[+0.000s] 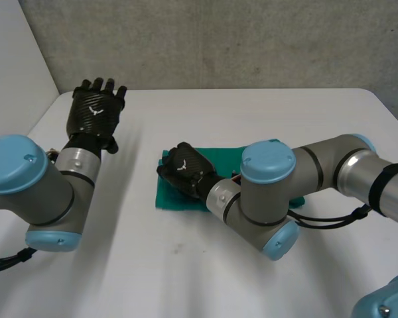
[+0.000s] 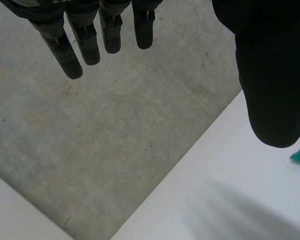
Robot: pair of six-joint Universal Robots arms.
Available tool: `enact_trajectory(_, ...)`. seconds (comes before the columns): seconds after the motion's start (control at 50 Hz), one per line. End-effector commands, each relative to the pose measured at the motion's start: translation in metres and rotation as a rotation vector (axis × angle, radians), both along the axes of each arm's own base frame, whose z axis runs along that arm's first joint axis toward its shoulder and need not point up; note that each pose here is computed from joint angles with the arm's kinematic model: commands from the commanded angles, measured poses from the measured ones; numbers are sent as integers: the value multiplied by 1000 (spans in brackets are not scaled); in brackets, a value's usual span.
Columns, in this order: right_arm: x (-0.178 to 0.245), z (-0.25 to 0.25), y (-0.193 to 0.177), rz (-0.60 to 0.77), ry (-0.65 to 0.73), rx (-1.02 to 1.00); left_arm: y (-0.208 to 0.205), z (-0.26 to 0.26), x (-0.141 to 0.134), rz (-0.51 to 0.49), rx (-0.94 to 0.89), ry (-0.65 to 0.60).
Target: Fold the towel.
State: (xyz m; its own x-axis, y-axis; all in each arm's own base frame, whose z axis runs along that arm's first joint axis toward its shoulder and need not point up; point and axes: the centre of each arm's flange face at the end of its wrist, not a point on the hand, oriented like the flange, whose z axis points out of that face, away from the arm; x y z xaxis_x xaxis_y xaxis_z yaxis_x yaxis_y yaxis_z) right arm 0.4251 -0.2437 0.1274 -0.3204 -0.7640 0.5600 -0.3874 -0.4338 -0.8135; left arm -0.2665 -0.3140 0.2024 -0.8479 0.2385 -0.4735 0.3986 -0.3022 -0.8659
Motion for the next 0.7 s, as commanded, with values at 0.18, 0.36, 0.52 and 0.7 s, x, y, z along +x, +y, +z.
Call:
enact_trajectory(0.18, -98, 42, -62, -544, -151, 237, 23, -5, -73, -214, 40, 139)
enact_trajectory(0.36, -178, 5, -74, -756, -90, 388, 28, -53, -108, -280, 202, 85)
enact_trajectory(0.52, -203, -6, -90, -815, -73, 355, 30, -68, -100, -238, 318, 25)
enact_trajectory(0.7, -184, 24, -106, -757, -117, 239, 34, -56, -64, -102, 379, 2)
